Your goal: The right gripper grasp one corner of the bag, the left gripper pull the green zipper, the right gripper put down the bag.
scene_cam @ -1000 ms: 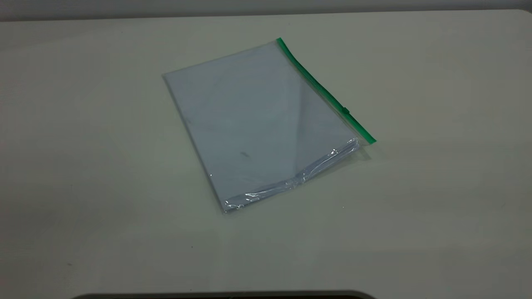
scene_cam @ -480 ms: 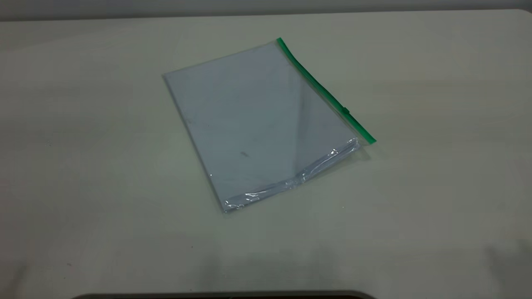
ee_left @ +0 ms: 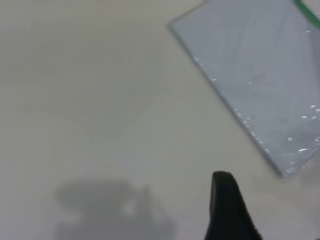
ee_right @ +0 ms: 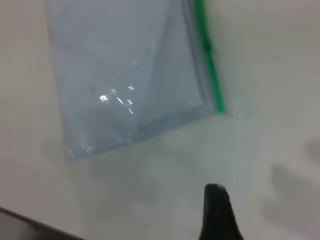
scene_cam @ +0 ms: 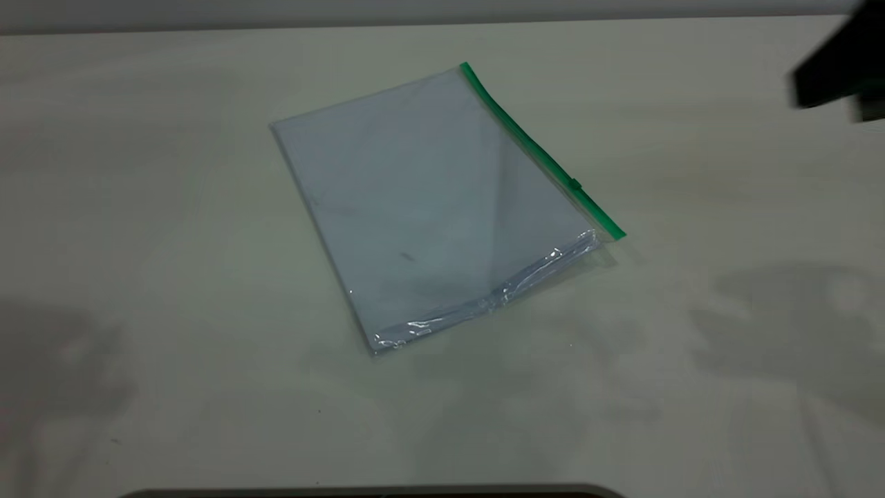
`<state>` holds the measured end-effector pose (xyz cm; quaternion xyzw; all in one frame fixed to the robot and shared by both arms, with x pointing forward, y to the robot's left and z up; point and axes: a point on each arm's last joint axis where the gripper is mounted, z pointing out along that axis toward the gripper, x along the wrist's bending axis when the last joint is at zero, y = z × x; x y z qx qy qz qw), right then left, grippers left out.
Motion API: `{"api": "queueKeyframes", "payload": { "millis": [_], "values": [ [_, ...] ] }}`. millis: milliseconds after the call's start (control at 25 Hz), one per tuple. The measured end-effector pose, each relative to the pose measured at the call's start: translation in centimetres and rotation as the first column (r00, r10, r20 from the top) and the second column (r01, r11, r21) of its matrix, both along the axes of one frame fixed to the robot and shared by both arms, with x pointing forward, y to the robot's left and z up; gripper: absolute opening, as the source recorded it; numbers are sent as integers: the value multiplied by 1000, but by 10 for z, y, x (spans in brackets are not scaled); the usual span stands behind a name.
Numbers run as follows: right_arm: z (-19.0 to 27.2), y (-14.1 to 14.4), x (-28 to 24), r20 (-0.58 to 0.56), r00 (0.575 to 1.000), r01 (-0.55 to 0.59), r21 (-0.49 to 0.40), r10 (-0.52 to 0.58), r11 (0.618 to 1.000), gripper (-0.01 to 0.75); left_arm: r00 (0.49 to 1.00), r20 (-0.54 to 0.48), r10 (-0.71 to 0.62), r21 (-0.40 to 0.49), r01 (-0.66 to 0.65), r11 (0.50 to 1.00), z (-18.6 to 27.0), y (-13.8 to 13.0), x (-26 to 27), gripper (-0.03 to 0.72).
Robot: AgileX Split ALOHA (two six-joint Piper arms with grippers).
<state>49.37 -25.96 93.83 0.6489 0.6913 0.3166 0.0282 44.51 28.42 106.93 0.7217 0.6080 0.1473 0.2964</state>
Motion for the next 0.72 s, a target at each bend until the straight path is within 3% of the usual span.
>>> {"api": "queueKeyframes", "payload": {
  "millis": [320, 720],
  "values": [
    [-85, 13, 67, -112, 992, -44, 145, 60, 988, 538, 993, 23, -113, -57, 114, 992, -8, -9, 18, 497],
    [-162, 13, 110, -187, 970, -118, 206, 157, 971, 539, 992, 29, -123, -62, 124, 990, -8, -10, 19, 497]
  ]
}}
